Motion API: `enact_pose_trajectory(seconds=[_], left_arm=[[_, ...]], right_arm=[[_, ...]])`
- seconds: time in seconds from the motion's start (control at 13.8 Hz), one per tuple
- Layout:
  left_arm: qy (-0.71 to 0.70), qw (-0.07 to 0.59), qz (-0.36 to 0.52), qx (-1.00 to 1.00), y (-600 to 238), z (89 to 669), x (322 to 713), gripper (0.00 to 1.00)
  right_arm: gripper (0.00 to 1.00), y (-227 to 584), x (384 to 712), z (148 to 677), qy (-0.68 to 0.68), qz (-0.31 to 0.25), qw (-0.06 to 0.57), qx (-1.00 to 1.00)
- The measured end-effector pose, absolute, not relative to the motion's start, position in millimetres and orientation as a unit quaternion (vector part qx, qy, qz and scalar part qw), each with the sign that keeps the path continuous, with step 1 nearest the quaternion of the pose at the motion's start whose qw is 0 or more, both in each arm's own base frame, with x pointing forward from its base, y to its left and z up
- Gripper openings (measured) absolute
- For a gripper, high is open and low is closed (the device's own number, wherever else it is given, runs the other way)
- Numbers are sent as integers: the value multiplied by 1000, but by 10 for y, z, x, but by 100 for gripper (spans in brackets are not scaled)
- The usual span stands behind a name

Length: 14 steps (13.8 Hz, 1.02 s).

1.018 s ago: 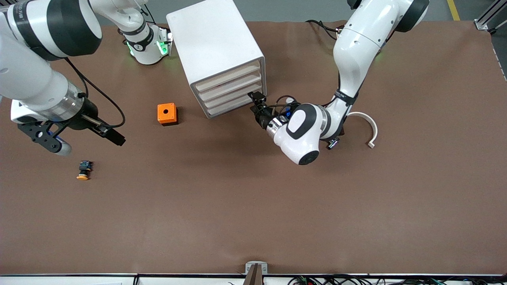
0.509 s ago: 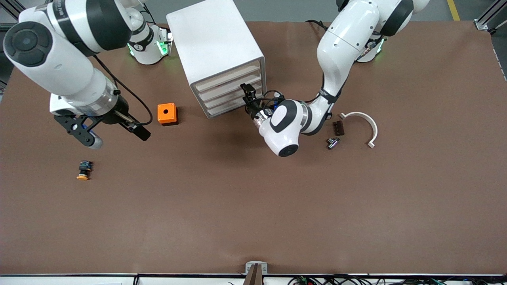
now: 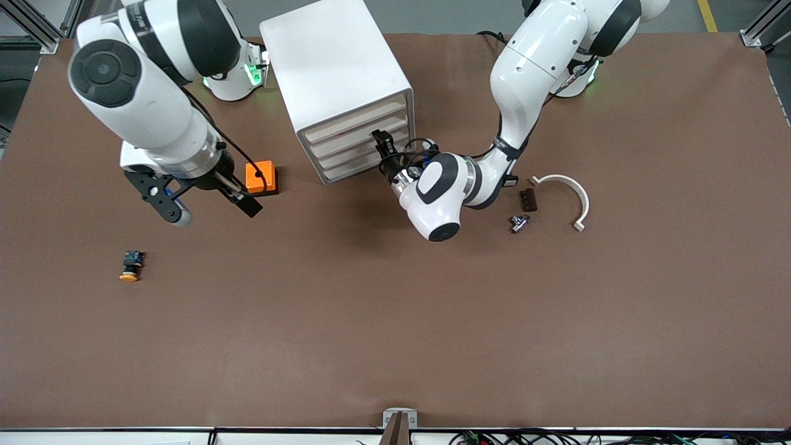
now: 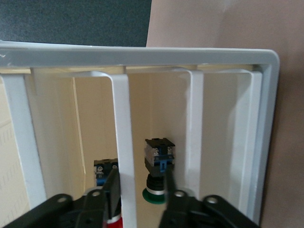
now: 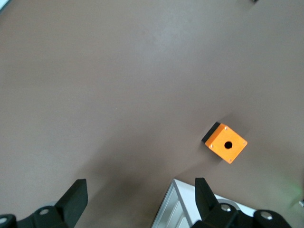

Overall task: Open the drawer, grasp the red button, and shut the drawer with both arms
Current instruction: 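Pull the drawer open with the left gripper while the right gripper approaches, then grasp the red button with the right gripper while the left gripper withdraws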

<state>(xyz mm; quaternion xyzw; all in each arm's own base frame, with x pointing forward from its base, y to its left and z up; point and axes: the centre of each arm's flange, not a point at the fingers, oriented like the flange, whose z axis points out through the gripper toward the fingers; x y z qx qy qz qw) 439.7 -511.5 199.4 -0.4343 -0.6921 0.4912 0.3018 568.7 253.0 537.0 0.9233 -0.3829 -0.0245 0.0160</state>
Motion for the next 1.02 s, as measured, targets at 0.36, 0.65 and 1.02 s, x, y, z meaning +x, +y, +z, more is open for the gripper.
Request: enact_pose_trajectory(seconds=[0.36, 0.65, 1.02], left_arm=[[-695, 309, 486, -431, -5188, 2035, 4349, 14], [-710, 294, 489, -412, -4934, 2051, 4655, 14], [-737, 244, 507, -375, -4312, 2108, 5316, 14]], right_arm=[[100, 2807, 5601, 5228, -401, -40, 20, 915], [100, 3027, 5508, 5170, -425, -55, 15, 903], [100, 3496, 5337, 4966, -428, -57, 21, 902]])
